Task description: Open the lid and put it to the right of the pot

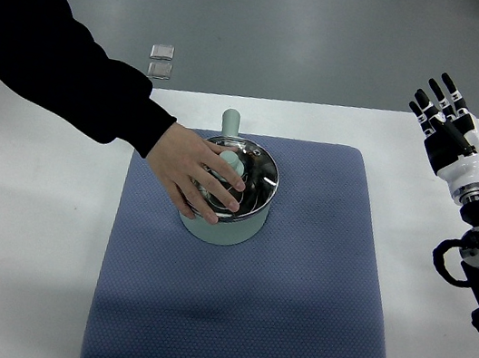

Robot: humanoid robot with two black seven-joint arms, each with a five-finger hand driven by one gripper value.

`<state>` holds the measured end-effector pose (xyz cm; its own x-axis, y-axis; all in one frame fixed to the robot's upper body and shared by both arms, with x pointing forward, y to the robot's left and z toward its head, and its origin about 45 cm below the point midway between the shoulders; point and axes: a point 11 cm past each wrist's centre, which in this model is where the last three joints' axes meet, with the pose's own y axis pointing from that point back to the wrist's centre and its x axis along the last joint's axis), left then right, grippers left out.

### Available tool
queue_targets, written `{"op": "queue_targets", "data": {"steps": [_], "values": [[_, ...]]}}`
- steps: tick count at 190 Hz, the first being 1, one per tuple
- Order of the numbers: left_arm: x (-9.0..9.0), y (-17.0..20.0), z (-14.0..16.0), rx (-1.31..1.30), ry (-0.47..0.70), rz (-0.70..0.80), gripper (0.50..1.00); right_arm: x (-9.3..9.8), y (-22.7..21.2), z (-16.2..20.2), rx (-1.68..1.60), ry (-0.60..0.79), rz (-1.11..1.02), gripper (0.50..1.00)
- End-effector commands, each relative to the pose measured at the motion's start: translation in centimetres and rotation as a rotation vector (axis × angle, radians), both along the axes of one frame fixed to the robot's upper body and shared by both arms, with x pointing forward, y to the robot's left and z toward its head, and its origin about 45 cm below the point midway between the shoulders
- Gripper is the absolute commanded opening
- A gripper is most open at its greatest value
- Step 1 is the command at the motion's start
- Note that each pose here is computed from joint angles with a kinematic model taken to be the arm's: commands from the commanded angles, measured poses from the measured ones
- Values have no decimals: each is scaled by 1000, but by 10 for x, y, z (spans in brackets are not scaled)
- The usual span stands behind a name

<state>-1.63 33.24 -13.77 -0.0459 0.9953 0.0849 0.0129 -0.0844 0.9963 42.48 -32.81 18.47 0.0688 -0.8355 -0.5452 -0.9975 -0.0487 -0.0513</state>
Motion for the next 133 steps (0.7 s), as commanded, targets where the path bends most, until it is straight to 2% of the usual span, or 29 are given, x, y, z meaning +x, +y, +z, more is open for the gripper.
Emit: {"op": "queue_targets", "data": {"steps": [1,133], "values": [[3,-1,0,-3,-3,-6,1000,0,1,0,2,0,1,930],[2,1,0,3,-3,1,1000,0,-2,1,1,-4,-2,930]]}}
